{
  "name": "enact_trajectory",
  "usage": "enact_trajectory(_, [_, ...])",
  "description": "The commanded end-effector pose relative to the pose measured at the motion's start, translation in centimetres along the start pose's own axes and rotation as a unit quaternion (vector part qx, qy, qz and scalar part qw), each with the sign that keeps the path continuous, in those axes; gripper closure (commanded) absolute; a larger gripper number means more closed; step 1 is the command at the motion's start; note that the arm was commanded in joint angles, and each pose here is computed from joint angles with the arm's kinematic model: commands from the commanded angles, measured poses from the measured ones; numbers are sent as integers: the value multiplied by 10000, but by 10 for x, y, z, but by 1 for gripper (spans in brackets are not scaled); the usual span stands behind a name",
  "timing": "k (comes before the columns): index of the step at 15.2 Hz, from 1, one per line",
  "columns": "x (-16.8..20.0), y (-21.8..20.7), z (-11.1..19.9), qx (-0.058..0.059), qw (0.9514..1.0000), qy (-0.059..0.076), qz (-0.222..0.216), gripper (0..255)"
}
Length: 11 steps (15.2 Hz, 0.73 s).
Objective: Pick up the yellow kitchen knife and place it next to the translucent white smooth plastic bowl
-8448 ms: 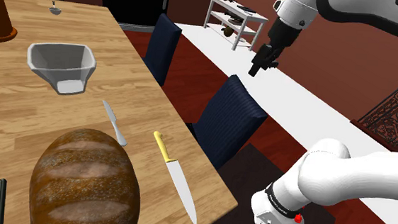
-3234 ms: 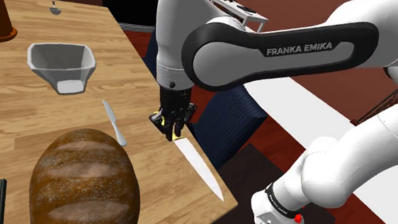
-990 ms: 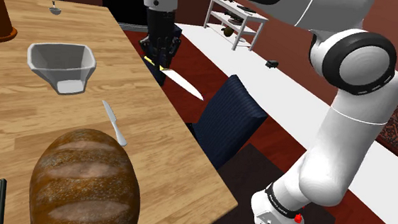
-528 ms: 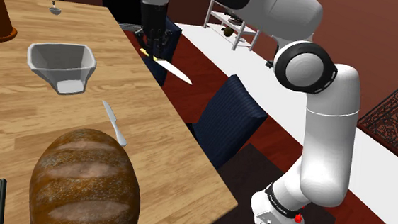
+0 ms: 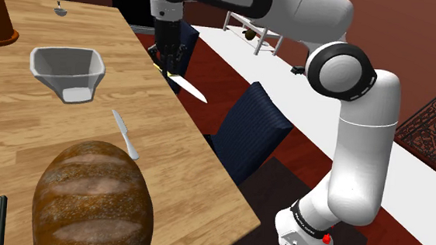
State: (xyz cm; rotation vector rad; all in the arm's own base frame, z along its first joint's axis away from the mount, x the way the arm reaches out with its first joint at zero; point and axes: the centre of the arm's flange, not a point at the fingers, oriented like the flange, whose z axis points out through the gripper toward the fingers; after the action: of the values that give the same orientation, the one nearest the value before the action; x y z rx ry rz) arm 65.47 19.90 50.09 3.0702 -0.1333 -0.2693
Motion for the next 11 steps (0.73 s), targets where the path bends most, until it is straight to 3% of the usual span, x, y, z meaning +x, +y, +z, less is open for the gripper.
enact_trajectory(1, [2,-2,11,1,10000,1,-1,255])
enact_trajectory(11, [11,-5,63,1,10000,1,-1,255])
